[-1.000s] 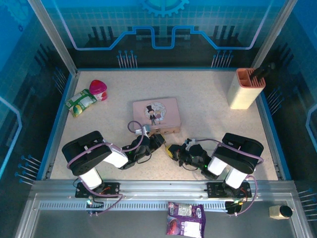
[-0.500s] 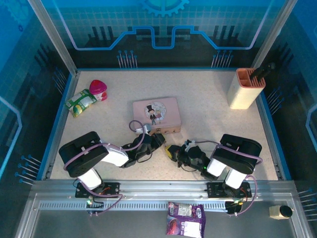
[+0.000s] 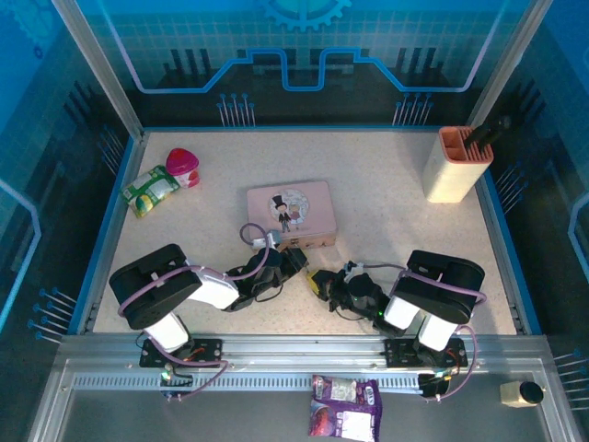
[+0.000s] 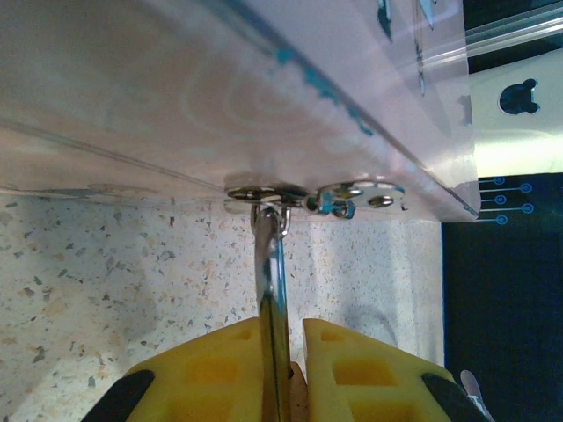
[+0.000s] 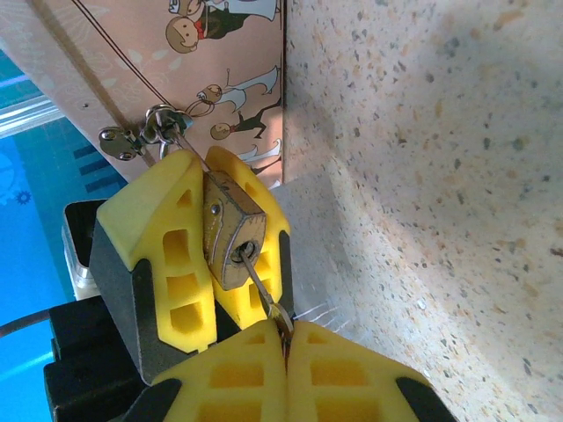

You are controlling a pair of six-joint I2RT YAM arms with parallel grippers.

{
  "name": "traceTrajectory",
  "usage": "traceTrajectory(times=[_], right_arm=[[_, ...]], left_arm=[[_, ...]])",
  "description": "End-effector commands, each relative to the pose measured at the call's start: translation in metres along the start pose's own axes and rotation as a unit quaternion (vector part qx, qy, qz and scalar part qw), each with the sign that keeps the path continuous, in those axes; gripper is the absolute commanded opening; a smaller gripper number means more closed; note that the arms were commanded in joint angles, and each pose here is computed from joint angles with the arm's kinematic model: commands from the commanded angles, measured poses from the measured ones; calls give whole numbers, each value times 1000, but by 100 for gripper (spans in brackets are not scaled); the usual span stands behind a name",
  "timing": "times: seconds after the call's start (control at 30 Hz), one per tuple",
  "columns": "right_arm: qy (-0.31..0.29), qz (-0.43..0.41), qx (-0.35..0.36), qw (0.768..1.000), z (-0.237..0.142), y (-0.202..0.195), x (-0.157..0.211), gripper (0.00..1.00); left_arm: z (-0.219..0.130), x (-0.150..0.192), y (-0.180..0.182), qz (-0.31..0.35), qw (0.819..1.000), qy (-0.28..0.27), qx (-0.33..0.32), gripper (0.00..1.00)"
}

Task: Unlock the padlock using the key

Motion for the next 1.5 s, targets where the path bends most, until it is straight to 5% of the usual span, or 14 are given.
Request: traceTrajectory(times=[0.0,1.47], right_arm=[[-6,5,-27,1000,-1,5,2,0],[14,-11,-43,999,4,23,-6,0]], left_arm=[[0,-10,-26,5,998,-20,66,4],[-21,21,-46,47,996,37,64,3]])
Point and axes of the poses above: each hand's point on the last joint's axis, 136 mm out from that joint toward the fingers, its own z axis out along the fingers, its own y axis along the line the jaws close on, x = y × z, the point moved 10 cm from there along -z, back along the fingers, and after that the axes turned 11 degrees about z, right-handed, at the moved point
